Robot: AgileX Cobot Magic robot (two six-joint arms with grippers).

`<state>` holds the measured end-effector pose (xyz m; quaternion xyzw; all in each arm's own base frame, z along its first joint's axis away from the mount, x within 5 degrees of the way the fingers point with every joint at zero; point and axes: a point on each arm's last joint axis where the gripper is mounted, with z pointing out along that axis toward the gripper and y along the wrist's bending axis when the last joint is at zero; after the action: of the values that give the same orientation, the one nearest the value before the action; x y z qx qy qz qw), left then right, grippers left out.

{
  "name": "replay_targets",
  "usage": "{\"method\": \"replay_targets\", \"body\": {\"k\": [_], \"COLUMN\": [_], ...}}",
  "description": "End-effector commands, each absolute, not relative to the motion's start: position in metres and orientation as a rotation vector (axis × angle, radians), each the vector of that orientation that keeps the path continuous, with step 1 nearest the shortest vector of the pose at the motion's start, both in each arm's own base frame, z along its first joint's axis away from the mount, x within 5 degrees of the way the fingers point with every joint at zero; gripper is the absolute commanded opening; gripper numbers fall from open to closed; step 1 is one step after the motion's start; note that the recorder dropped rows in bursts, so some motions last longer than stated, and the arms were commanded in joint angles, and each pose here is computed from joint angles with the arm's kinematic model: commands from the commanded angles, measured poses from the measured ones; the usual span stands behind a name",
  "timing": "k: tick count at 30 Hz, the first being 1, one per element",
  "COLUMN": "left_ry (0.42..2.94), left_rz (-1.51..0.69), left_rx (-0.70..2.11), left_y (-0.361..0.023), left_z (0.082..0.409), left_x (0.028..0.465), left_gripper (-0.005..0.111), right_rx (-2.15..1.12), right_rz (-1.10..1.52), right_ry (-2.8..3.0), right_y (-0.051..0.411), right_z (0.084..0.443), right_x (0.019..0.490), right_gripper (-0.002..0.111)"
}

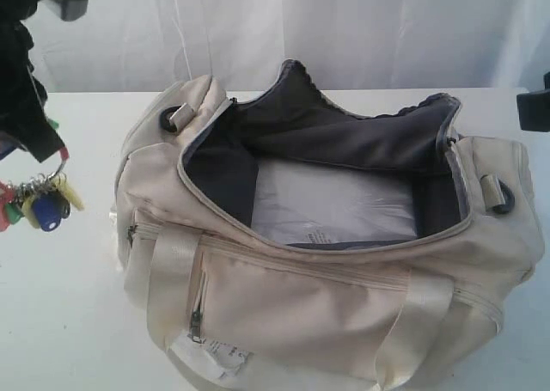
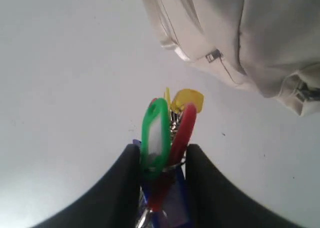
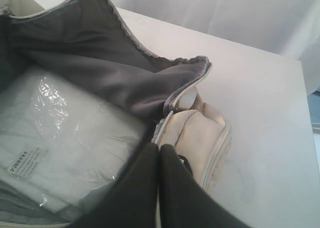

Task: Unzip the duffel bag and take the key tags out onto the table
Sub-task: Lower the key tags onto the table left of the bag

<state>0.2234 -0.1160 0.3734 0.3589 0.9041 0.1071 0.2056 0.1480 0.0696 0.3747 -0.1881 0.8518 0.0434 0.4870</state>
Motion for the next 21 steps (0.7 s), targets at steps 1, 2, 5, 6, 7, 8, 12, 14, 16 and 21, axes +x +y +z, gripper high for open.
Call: {"method": "replay_targets", "body": {"k": [1,2,5,6,7,8,12,14,16,21], "left_ry": [2.549,2.549,2.548,2.543,2.536,2.529,2.444,2.429,2.392,2.34], "left_rz": [0.307,0.306,0.304,0.308,0.306,0.299,0.369,0.408,0.353,0.206], "left_rx": [0.998,1.003,1.027,1.035,1.04,1.038,0.965,0.927,0.93,0.944], "left_y": [-0.114,-0.114,-0.115,-0.115,-0.115,-0.116,-0.114,-0.112,-0.116,-0.122], "left_z": [0.352,0.346,0.331,0.327,0.322,0.318,0.295,0.282,0.267,0.233], "left_x": [0.222,0.222,0.222,0.222,0.223,0.223,0.231,0.235,0.236,0.23], "left_gripper": [0.0,0.0,0.0,0.0,0.0,0.0,0.0,0.0,0.0,0.0], "right_rx": [-0.46,-0.46,-0.46,-0.46,-0.46,-0.46,-0.46,-0.46,-0.459,-0.458], "right_rz": [0.112,0.112,0.112,0.112,0.112,0.112,0.113,0.113,0.116,0.118], "right_ry": [2.065,2.065,2.065,2.065,2.065,2.065,2.063,2.063,2.064,2.065], "right_y": [0.07,0.07,0.07,0.07,0.07,0.07,0.07,0.07,0.07,0.07], "right_z": [0.374,0.374,0.374,0.374,0.374,0.374,0.374,0.374,0.374,0.374], "right_x": [0.148,0.148,0.148,0.148,0.148,0.148,0.148,0.148,0.148,0.148], "right_gripper": [0.0,0.0,0.0,0.0,0.0,0.0,0.0,0.0,0.0,0.0]}}
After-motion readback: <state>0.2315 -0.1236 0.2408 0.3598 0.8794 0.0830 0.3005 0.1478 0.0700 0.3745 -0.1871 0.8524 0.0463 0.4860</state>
